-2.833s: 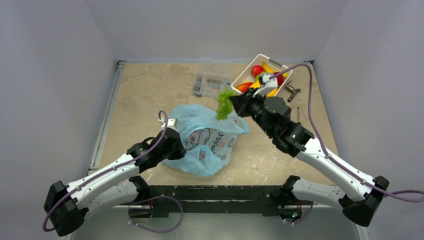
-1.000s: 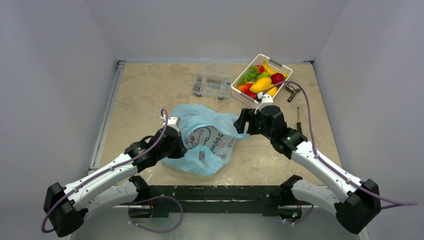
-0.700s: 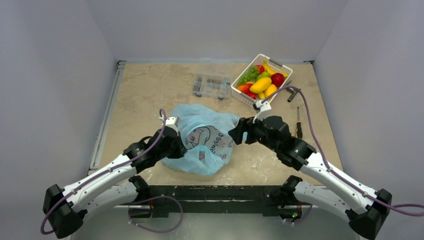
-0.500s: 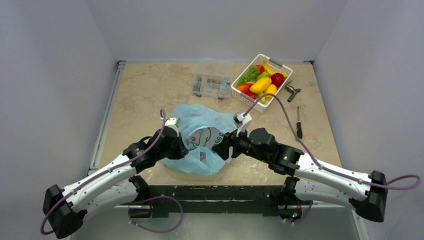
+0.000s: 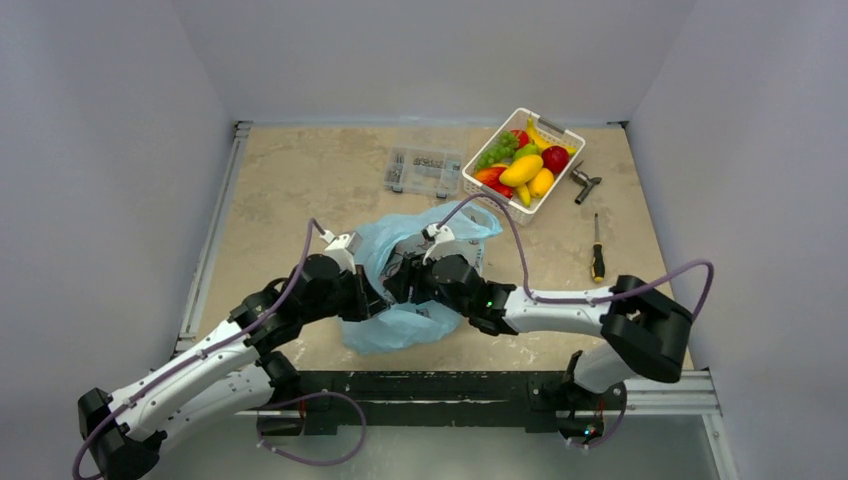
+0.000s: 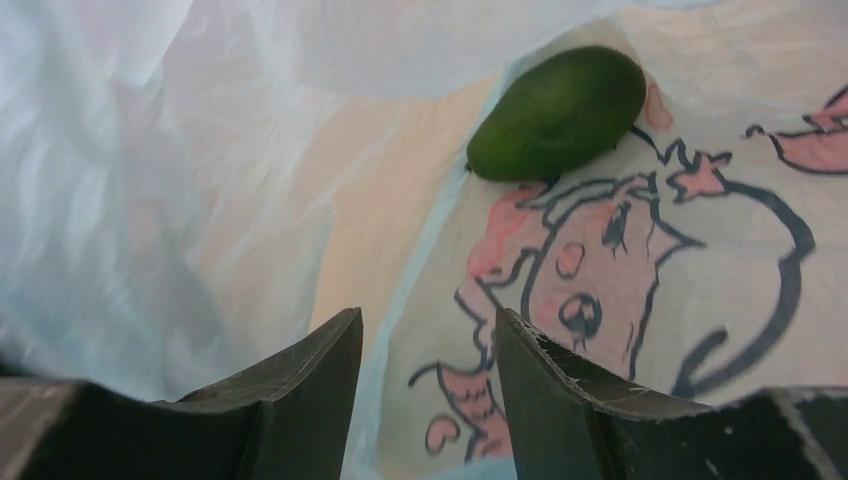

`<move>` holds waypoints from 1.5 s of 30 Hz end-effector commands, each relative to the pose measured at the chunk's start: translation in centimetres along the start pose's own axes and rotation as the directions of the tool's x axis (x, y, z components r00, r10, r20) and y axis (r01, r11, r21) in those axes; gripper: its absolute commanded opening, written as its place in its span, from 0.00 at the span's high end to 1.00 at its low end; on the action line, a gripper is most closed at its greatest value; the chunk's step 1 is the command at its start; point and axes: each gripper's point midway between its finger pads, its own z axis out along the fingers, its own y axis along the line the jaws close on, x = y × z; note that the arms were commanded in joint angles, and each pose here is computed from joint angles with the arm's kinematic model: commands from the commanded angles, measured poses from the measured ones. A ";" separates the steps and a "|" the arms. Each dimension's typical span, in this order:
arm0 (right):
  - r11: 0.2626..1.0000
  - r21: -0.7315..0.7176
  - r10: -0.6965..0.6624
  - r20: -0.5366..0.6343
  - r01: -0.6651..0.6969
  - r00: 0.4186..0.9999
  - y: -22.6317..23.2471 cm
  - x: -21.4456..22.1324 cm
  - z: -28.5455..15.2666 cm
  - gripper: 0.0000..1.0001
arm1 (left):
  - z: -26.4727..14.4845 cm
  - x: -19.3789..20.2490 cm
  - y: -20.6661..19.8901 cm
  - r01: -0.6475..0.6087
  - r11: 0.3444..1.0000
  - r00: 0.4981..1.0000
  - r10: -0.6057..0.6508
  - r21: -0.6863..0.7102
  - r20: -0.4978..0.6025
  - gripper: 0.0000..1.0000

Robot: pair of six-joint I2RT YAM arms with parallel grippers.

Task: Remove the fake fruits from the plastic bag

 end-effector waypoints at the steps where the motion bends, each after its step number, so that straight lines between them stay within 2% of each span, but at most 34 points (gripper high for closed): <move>1: 0.995 -0.055 0.091 0.160 -0.083 0.983 2.0 -5.0 3.1 0.47 | -0.4 -0.1 -0.9 -0.005 1.000 1.000 0.005 0.031 -0.008 1.00; 7: 0.999 -0.008 0.052 0.159 -0.051 0.986 0.9 -4.4 6.6 0.37 | 0.4 0.9 0.4 -0.028 1.000 0.999 0.029 0.010 -0.028 1.00; 18: 0.994 0.078 0.064 0.192 -0.080 0.979 -1.8 -5.0 10.8 0.31 | 0.8 2.1 1.2 -0.058 0.998 0.996 0.058 0.005 -0.067 1.00; 27: 0.981 0.187 0.000 0.229 -0.044 0.973 -4.0 -5.4 13.6 0.21 | 1.1 2.6 1.1 -0.054 0.998 0.995 0.055 0.015 -0.084 1.00; 31: 0.962 0.272 -0.060 0.205 0.002 0.977 -5.8 -4.3 15.5 0.15 | 1.2 2.9 1.4 -0.053 0.999 0.994 0.053 0.011 -0.093 1.00; 35: 0.941 0.333 -0.122 0.177 0.057 0.977 -6.2 -2.7 16.7 0.14 | 1.1 3.0 1.7 -0.053 0.999 0.995 0.053 0.002 -0.087 1.00; 37: 0.919 0.386 -0.154 0.154 0.084 0.976 -6.8 -1.5 16.6 0.16 | 1.0 2.8 2.0 -0.051 0.999 0.996 0.049 -0.013 -0.074 1.00; 42: 0.883 0.459 -0.168 0.124 0.094 0.978 -8.8 0.1 15.9 0.38 | 0.7 2.8 3.4 -0.025 0.997 0.999 0.022 -0.070 -0.040 1.00; 45: 0.891 0.447 -0.151 0.133 0.077 0.980 -8.7 -0.1 14.7 0.48 | 0.5 2.8 4.0 -0.009 0.995 1.000 0.007 -0.095 -0.023 1.00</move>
